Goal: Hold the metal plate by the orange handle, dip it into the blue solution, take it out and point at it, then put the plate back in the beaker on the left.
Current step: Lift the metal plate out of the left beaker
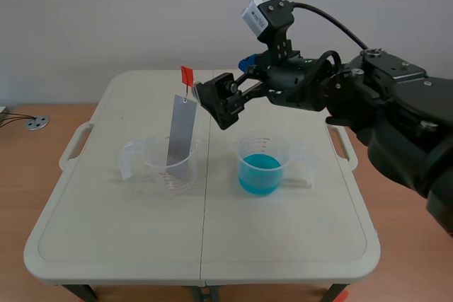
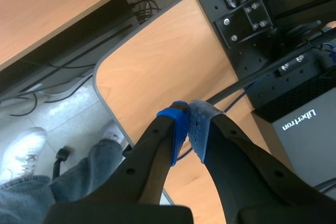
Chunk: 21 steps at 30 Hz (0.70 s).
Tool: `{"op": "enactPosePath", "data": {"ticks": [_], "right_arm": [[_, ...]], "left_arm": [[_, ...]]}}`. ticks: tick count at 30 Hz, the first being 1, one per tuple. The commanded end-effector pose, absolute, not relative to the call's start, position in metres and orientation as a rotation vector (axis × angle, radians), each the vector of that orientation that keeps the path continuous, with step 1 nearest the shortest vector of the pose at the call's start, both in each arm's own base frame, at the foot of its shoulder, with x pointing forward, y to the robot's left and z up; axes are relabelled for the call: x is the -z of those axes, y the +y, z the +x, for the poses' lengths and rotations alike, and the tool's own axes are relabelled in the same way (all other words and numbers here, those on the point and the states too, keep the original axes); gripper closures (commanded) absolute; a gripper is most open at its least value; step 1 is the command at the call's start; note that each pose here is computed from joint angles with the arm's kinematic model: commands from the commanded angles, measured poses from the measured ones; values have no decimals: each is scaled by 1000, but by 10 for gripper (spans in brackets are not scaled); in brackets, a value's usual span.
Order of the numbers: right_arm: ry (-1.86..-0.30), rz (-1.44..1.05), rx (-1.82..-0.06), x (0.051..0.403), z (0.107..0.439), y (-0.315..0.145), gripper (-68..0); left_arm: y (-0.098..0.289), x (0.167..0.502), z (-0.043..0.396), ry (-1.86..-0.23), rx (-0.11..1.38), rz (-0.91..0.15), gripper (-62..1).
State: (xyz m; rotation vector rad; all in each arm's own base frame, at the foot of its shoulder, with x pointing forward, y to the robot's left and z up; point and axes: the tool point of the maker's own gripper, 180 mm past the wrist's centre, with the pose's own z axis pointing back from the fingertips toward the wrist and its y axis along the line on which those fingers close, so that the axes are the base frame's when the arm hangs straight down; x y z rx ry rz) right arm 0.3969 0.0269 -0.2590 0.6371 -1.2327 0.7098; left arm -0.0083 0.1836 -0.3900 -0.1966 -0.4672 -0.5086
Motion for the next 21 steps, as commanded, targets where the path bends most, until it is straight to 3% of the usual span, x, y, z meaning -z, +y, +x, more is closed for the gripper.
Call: {"op": "enactPosePath", "data": {"ticks": [1,21], "right_arm": [[-1277,650,-723,237,408,35,-663],[-1155,671,-758,260,422,86,-663]], "left_arm": [[179,387,-4,-491,504,-209,-27],[178,387,-1,-498,505,-211,-27]]}}
